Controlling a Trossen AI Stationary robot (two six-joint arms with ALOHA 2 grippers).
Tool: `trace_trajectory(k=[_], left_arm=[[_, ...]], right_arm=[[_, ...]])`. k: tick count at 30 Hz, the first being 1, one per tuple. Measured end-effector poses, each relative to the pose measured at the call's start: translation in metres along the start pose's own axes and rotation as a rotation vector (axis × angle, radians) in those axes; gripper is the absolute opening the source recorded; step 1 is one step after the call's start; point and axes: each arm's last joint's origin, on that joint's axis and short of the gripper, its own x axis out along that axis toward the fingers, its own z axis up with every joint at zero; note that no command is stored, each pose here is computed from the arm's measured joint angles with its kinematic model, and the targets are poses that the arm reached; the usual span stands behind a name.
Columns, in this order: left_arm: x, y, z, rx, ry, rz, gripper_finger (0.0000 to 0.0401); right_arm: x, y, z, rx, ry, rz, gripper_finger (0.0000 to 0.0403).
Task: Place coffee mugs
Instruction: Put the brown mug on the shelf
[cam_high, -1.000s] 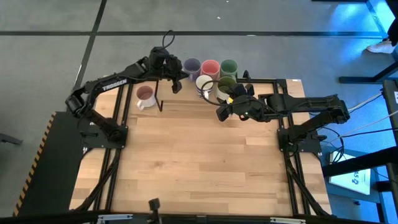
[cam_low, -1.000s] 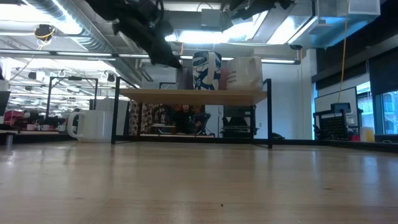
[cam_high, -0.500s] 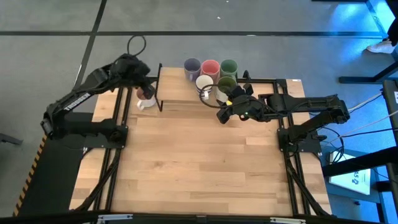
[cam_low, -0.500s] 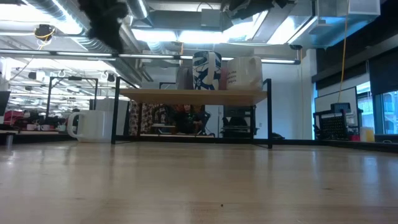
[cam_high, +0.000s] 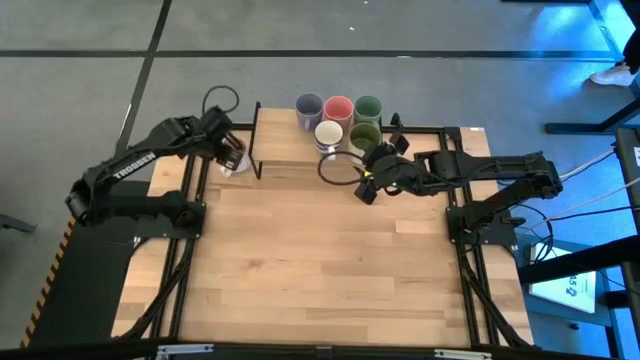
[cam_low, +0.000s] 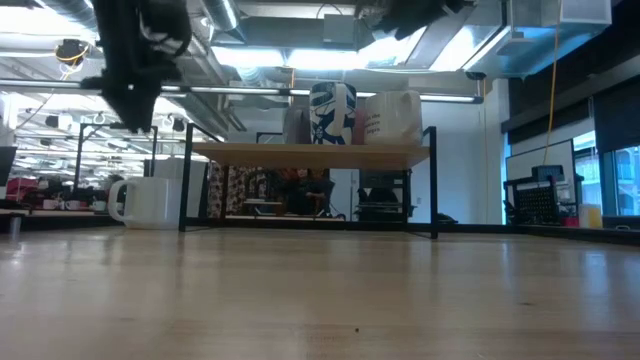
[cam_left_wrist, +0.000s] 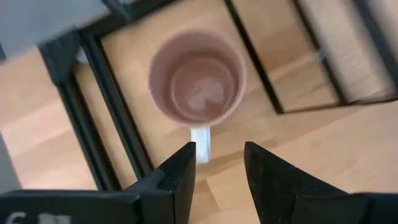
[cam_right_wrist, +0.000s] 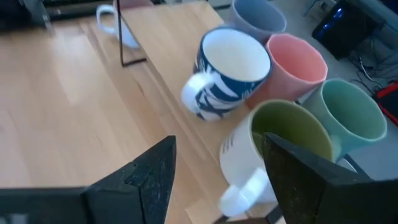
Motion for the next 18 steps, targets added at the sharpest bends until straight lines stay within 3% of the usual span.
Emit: trace_trajectory(k=[8,18], left_arm=[[0.04,-0.002,-0.02,-0.05,0.058,0.01,0.0131],[0.062,0.005,-0.031,-0.098,0.083,0.063,0.0131]], right_arm=[[0.007,-0.01,-0.002,-0.04,0.067,0.022,0.0225],[0.01,-0.014,-0.002,-0.092,0.078,0.042,0.0225]])
